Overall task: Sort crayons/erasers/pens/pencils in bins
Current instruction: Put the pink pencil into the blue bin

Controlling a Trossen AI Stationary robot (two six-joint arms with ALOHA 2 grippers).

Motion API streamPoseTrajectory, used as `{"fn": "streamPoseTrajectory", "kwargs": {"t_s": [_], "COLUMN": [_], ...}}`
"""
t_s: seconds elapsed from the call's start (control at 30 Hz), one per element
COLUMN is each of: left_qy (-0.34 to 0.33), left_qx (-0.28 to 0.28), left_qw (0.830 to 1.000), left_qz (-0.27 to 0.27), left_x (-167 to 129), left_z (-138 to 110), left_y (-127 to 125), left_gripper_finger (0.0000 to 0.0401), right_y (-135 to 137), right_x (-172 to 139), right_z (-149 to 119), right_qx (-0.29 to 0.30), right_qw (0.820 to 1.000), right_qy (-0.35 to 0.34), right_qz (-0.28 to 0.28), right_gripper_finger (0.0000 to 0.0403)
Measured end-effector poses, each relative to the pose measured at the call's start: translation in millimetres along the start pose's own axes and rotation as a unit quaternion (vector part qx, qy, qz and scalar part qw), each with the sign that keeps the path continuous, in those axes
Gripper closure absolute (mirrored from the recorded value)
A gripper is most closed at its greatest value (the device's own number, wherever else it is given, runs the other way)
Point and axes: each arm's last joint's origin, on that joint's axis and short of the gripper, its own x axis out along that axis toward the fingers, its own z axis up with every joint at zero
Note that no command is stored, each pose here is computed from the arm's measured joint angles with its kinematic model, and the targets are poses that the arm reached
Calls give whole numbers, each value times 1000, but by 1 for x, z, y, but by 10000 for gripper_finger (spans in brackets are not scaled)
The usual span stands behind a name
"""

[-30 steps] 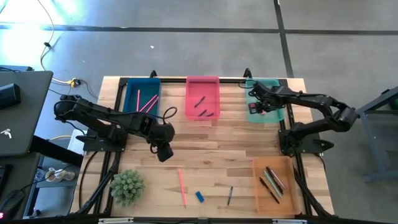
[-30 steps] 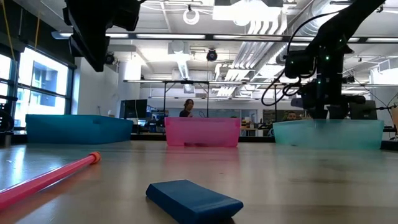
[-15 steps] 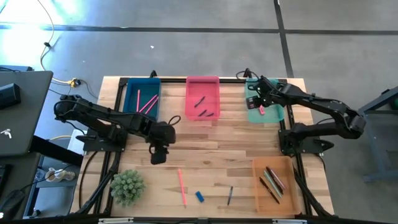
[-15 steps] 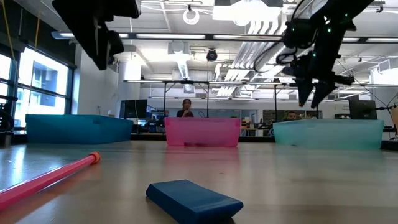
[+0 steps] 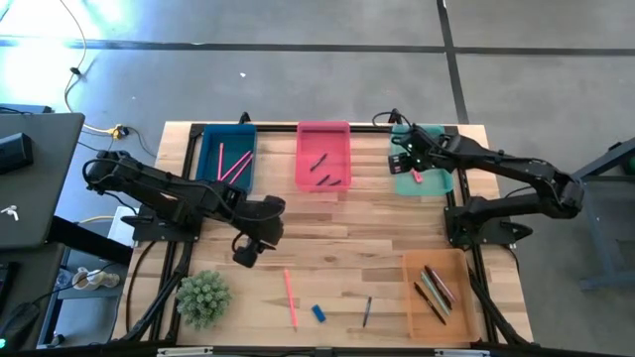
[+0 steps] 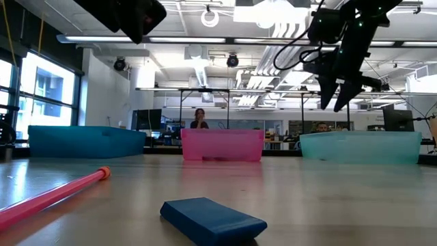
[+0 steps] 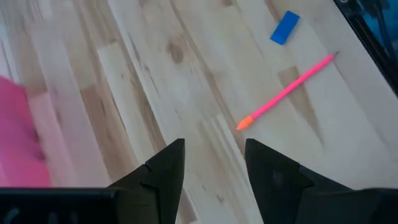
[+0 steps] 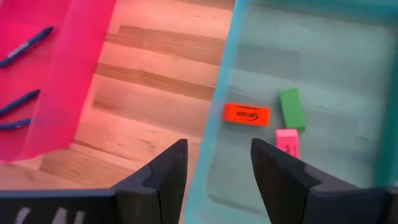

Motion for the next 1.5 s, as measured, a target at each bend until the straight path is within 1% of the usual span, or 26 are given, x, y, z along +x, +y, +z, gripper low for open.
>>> {"fn": "streamPoseTrajectory", "kwargs": {"t_s": [0.13,0.33,0.63,0.7,0.83,0.97,1.07,1.3,1.5], "left_qy": [-1,-28,-34,-36,-18,32,62,92,120], "left_qx": [44,77,89,89,88,88,93,143,176], "left_qw": [999,997,995,995,996,996,994,985,976], "left_qz": [2,14,16,16,10,-5,-16,-39,-45], "left_x": [0,0,-1,-1,2,18,30,58,87], "left_z": [0,6,8,14,28,35,35,38,38], "left_y": [-1,2,3,4,6,7,4,-18,-32], "left_gripper_finger": [246,246,246,246,246,246,246,259,267], "right_y": [9,24,40,42,45,48,49,49,49], "right_x": [-3,-8,-17,-18,-21,-22,-23,-23,-23], "right_z": [-8,-22,-40,-44,-49,-53,-55,-55,-56], "right_qx": [20,34,64,65,78,77,78,81,90], "right_qw": [1000,999,996,996,995,995,995,994,994], "right_qy": [2,6,-8,-9,-10,-13,-18,-18,-16], "right_qz": [15,40,55,58,62,66,66,66,67], "right_gripper_finger": [233,233,233,233,233,233,233,233,233]}}
